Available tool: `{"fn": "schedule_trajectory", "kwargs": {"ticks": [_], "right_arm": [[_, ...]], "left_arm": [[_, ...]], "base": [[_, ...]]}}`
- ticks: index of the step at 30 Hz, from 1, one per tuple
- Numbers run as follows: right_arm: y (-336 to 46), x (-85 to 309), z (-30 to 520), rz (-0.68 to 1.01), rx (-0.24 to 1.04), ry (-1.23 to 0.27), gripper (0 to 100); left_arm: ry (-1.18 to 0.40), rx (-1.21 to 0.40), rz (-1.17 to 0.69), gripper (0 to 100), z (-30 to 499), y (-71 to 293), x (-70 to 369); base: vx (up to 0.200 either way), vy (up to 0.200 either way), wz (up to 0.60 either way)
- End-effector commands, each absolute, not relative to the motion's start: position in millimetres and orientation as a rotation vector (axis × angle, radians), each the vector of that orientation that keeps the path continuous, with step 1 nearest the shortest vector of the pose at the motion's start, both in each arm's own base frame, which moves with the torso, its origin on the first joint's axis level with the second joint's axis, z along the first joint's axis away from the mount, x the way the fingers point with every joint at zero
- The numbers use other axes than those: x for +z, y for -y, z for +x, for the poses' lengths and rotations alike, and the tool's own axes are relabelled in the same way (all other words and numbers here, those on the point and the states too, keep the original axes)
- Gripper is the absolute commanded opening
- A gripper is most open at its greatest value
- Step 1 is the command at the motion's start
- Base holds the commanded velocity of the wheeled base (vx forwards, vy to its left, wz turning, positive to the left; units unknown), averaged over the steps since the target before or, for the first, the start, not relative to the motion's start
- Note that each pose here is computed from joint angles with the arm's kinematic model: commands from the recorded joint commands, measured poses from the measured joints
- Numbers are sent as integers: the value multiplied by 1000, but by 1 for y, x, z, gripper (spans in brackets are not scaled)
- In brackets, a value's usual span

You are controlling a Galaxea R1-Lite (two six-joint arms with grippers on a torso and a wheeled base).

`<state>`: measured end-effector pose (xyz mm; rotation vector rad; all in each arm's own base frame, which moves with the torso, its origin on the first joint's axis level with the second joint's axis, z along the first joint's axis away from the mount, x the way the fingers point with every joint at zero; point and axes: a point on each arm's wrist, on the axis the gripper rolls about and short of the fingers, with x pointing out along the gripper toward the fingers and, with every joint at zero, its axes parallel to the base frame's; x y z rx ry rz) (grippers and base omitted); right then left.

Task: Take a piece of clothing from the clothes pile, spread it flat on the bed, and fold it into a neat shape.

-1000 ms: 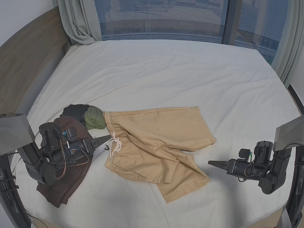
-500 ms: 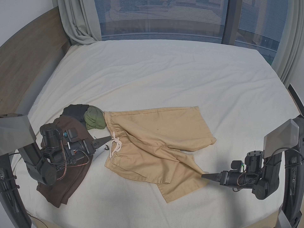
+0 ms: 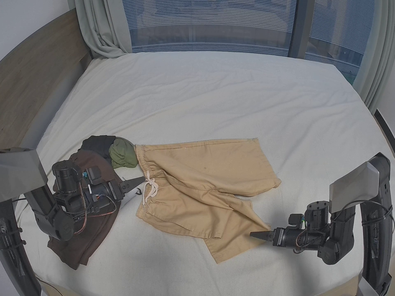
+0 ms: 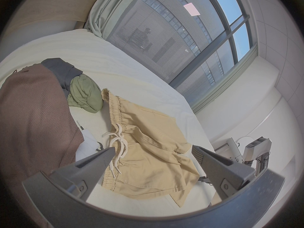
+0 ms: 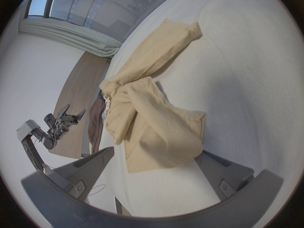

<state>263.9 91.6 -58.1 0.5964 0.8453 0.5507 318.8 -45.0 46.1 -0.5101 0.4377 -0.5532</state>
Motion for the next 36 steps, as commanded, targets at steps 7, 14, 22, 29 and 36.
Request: {"fn": "schedule_trajectory", "kwargs": {"ticks": [7,14,22,29,36], "right_arm": [[-96,-50,286,633,526,-750,100],[-89,-25,303,685,519,-636,100],[-76,-9,318,744,491,-553,100],[-74,-16,316,762,468,-587,100],[-65,-37,309,776,403,-674,100]], "left_arm": [[-438,-554,-511,100,320,45,46],[-435,-555,-510,100,321,46,43],[-427,-556,-509,100,323,46,40],[-427,-557,-508,100,322,46,40],[-429,-558,-509,100,322,46,40]], "base": [[0,0,0],[0,0,0],[0,0,0],[0,0,0],[0,0,0]]}}
